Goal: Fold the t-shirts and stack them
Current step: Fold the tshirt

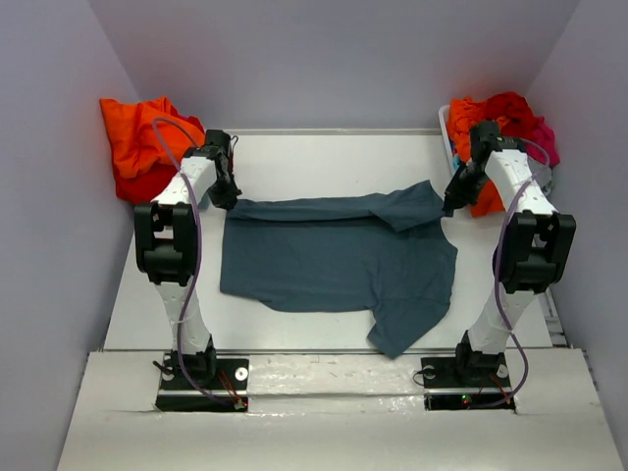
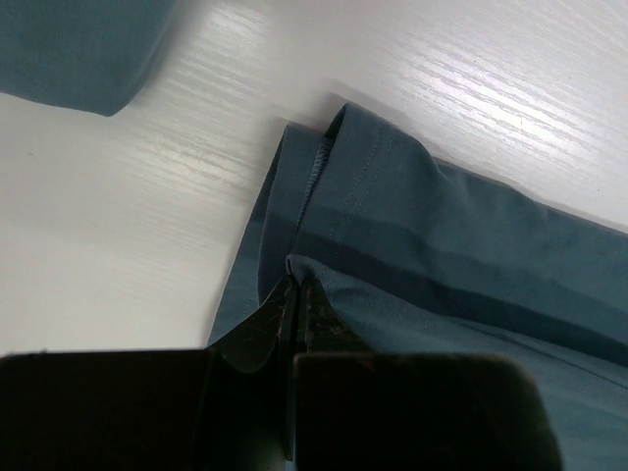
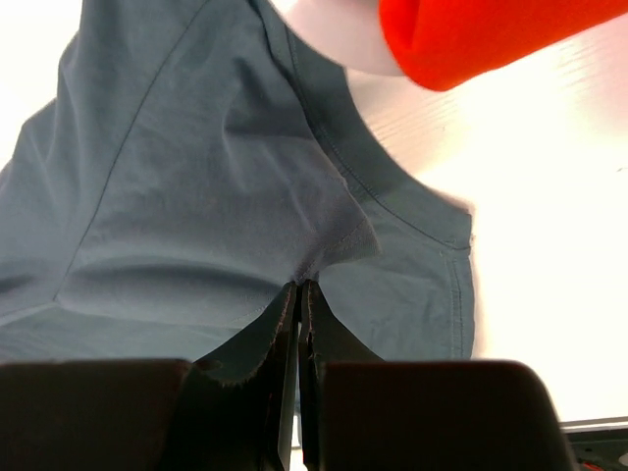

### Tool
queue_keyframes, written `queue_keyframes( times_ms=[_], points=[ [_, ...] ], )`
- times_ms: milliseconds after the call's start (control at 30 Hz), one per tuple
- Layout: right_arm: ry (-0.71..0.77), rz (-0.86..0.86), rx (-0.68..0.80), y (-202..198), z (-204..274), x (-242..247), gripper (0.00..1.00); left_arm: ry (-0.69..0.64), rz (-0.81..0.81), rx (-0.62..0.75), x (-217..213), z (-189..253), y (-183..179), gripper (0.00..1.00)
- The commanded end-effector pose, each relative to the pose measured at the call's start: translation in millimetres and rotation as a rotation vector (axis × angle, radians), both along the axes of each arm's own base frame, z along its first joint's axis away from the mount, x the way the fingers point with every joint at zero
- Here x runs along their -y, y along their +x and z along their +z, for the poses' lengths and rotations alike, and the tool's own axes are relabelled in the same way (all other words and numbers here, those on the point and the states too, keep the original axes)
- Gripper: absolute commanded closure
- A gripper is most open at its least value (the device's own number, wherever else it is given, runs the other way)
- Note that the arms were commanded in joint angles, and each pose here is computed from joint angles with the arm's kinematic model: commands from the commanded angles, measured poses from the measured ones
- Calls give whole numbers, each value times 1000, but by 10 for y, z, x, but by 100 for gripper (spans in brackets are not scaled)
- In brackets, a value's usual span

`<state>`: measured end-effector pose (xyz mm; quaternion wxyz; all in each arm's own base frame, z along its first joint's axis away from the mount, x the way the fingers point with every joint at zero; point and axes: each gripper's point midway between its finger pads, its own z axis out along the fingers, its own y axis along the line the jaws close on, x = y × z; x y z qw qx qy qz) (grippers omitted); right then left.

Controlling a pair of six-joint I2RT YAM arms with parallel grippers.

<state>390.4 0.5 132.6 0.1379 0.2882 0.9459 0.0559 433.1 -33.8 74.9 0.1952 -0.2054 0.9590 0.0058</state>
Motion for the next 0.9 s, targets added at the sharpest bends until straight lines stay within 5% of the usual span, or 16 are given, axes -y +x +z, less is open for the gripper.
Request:
queue_keyframes(
  times_ms=[0,267,600,867],
  points=[
    [36,44,-38,-71,-167,-64,92,6,15,31,-80,179,-47,94],
    [50,113,-93,-220,-321,-93,90,-35,5,33,-3,152,-35,94],
    [82,138,-98,-260,-379,-153,66,-39,13,62,0,241,-3,43],
    [93,158,-68,-141,-328,-241,64,-51,6,82,26,315,74,43]
  ],
)
